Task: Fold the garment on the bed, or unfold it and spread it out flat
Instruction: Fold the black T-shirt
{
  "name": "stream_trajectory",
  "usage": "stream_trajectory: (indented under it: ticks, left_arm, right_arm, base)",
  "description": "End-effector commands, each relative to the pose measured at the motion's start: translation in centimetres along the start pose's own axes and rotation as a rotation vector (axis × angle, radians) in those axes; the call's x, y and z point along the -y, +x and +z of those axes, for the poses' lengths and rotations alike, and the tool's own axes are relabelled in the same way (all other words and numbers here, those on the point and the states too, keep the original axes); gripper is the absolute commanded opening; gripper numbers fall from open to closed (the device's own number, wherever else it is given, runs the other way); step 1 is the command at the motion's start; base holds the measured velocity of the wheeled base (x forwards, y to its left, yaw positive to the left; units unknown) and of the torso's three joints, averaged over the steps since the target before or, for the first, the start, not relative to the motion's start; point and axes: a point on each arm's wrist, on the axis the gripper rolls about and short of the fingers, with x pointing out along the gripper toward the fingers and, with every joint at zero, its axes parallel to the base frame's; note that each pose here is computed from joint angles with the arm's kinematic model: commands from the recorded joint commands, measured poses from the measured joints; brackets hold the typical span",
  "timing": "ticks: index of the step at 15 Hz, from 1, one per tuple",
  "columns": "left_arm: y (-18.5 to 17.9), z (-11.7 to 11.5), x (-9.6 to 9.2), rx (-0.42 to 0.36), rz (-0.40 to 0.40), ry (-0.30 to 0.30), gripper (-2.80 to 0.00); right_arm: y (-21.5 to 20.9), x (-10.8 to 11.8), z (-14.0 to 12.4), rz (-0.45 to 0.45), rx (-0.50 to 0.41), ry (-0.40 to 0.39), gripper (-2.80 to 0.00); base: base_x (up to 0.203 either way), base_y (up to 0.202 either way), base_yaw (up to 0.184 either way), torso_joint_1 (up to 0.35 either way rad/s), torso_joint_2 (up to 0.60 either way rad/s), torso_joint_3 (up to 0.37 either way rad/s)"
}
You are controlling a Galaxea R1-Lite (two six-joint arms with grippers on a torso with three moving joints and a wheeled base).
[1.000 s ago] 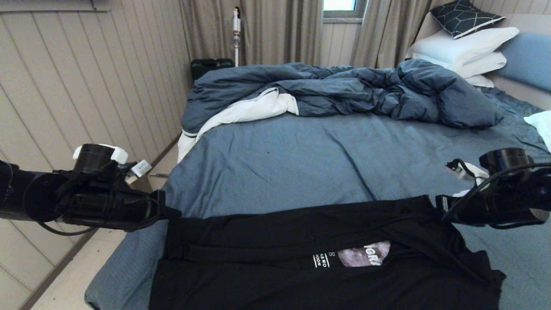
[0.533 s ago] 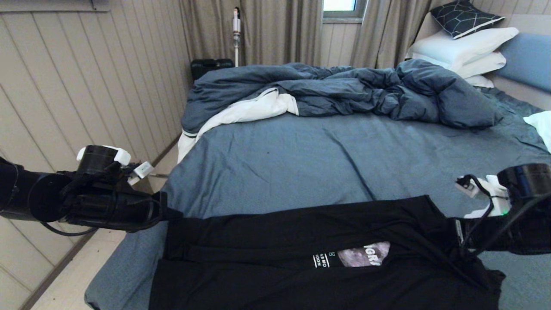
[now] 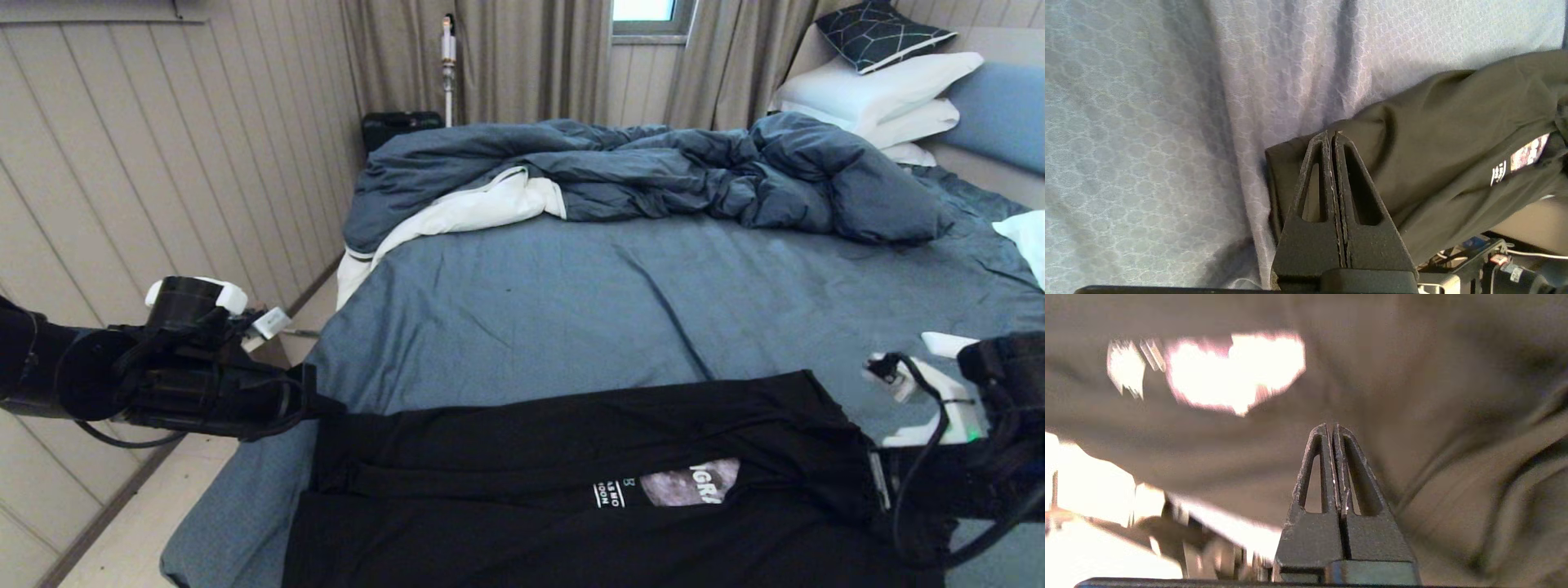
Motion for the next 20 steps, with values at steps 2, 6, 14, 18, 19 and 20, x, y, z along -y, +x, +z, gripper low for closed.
stream_trajectory:
  ticks: [2, 6, 14, 18, 19, 20]
  left_arm:
    - [-0.1, -0.1, 0.1, -0.002, -0.004, -0.001, -2.8]
    - [0.1, -0.2, 0.1, -0.008, -0.004, -0.002, -2.8]
    - [0.4, -0.4, 0.3, -0.02, -0.009, 0.004, -2.8]
    - [0.4, -0.4, 0.3, -0.02, -0.009, 0.004, -2.8]
    - [0.4, -0.4, 0.4, -0.021, -0.01, 0.005, -2.8]
    - [0.4, -0.4, 0.4, -0.021, -0.011, 0.005, -2.8]
  right_arm:
    - [-1.3, -0.1, 3.3, -0.019, 0.113, -0.014, -2.8]
    - [2.1, 3.7, 5.9, -0.073, 0.064, 0.073, -2.8]
    - [6.5, 8.1, 6.4, -0.129, -0.019, 0.154, -2.8]
    - [6.5, 7.0, 3.9, -0.107, -0.088, 0.166, -2.8]
    - [5.9, 6.4, 3.4, -0.102, -0.09, 0.163, -2.8]
    - [5.2, 5.8, 2.9, -0.097, -0.087, 0.156, -2.8]
  base:
    - [0.0, 0.0, 0.0, 0.0, 0.0, 0.0]
    - [0.0, 0.0, 0.0, 0.0, 0.0, 0.0]
    - [0.0, 0.0, 0.0, 0.0, 0.0, 0.0]
    - [0.0, 0.0, 0.0, 0.0, 0.0, 0.0]
    - [0.0, 0.0, 0.0, 0.0, 0.0, 0.0]
    - [0.0, 0.0, 0.0, 0.0, 0.0, 0.0]
